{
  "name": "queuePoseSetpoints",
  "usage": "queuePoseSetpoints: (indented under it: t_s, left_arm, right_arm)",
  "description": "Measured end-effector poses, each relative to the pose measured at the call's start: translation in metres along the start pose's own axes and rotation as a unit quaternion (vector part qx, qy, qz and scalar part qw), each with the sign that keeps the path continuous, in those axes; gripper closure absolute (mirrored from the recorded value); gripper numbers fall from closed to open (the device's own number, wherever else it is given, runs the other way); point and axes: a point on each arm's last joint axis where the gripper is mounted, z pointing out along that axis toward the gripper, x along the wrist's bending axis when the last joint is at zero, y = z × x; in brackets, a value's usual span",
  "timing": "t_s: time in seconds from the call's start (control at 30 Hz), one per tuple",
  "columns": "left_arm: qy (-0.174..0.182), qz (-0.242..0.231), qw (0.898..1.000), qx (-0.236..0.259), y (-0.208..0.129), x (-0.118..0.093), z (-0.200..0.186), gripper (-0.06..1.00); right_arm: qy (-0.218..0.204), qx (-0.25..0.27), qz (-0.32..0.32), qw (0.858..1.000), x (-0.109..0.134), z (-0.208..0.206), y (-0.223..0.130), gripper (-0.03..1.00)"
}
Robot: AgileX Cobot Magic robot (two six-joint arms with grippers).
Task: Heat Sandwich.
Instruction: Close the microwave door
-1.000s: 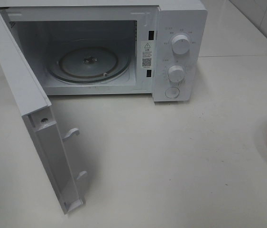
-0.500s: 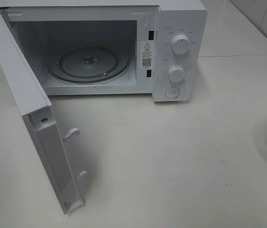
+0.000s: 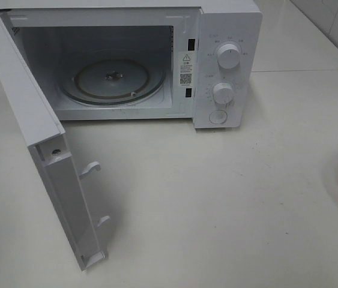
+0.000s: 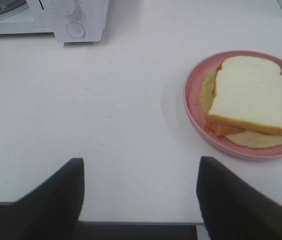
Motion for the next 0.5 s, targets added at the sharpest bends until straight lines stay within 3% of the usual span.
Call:
queuePoseSetpoints:
  t_s: [0.3,0.5]
  left_arm:
    - [0.0,0.0,1.0,0.0,0.0,0.0,0.0,0.19]
    - [0.0,0.0,1.0,0.0,0.0,0.0,0.0,0.19]
  right_arm:
    - [-0.003,-0.024,0.033,0.999,-0.002,0.009,0.002,0.33]
    - [0.025,-0.027,0.01,0.999,-0.004,0.01,0.002,0.33]
